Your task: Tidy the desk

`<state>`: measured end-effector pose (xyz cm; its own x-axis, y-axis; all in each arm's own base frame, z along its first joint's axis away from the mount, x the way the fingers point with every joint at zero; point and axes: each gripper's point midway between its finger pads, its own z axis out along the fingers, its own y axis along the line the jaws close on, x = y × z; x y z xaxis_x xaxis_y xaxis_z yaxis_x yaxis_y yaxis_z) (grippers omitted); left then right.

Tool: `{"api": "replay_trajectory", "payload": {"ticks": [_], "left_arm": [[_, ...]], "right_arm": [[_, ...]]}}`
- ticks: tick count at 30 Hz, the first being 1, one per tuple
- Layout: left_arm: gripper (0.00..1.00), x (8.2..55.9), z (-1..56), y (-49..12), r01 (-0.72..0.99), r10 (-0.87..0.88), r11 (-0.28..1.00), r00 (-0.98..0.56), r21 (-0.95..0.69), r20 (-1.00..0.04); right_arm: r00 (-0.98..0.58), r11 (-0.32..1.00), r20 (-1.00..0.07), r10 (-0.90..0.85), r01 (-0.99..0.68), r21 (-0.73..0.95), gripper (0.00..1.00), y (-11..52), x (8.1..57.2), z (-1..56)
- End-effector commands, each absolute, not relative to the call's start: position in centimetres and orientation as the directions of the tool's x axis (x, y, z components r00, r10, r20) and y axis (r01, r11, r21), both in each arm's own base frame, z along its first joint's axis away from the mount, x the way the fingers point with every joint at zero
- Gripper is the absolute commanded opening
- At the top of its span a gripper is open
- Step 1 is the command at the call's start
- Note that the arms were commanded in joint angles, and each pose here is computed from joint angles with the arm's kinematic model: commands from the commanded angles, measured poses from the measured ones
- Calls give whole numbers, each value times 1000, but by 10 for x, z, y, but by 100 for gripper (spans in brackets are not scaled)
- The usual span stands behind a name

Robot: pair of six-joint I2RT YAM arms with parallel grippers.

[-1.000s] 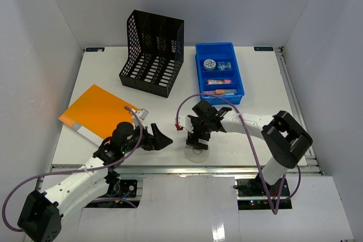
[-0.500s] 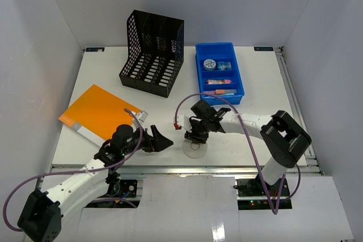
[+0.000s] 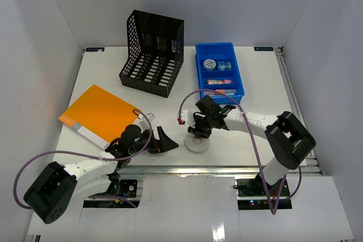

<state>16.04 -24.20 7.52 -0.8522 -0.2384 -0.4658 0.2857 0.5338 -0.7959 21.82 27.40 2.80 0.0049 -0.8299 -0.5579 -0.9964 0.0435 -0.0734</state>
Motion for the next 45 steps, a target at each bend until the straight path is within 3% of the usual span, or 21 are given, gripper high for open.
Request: {"api": "replay_trajectory", "payload": {"ticks": [1, 16, 26, 30, 33, 38, 41, 45], "left_arm": [[98, 170, 96, -262, 325, -256, 464, -841, -824, -476], [96, 192, 95, -308, 249, -278, 413, -881, -876, -382], [62, 196, 86, -331, 218, -251, 387, -910, -896, -330], [38, 196, 91, -335, 213, -261, 355, -912, -910, -316], [26, 196, 95, -337, 213, -267, 329, -914, -920, -307], [8, 195, 106, -339, 227, -268, 282, -914, -932, -303], [2, 194, 105, -339, 244, -257, 290, -912, -925, -321], [0, 194, 97, -334, 339, -194, 364, -883, -868, -427]], "right_arm": [[44, 40, -628, -777, -992, -119, 26, 281, 226, 59], [33, 55, -693, -720, -993, -104, 26, 288, 226, 82], [29, 66, -729, -684, -993, -101, 26, 287, 227, 97], [26, 71, -733, -680, -992, -101, 27, 286, 227, 97], [24, 69, -735, -677, -993, -96, 35, 285, 225, 98], [34, 65, -735, -677, -992, -106, 56, 282, 224, 98], [28, 77, -750, -661, -991, -105, 75, 279, 225, 106], [1, 75, -820, -573, -996, -54, 89, 271, 232, 142]]}}
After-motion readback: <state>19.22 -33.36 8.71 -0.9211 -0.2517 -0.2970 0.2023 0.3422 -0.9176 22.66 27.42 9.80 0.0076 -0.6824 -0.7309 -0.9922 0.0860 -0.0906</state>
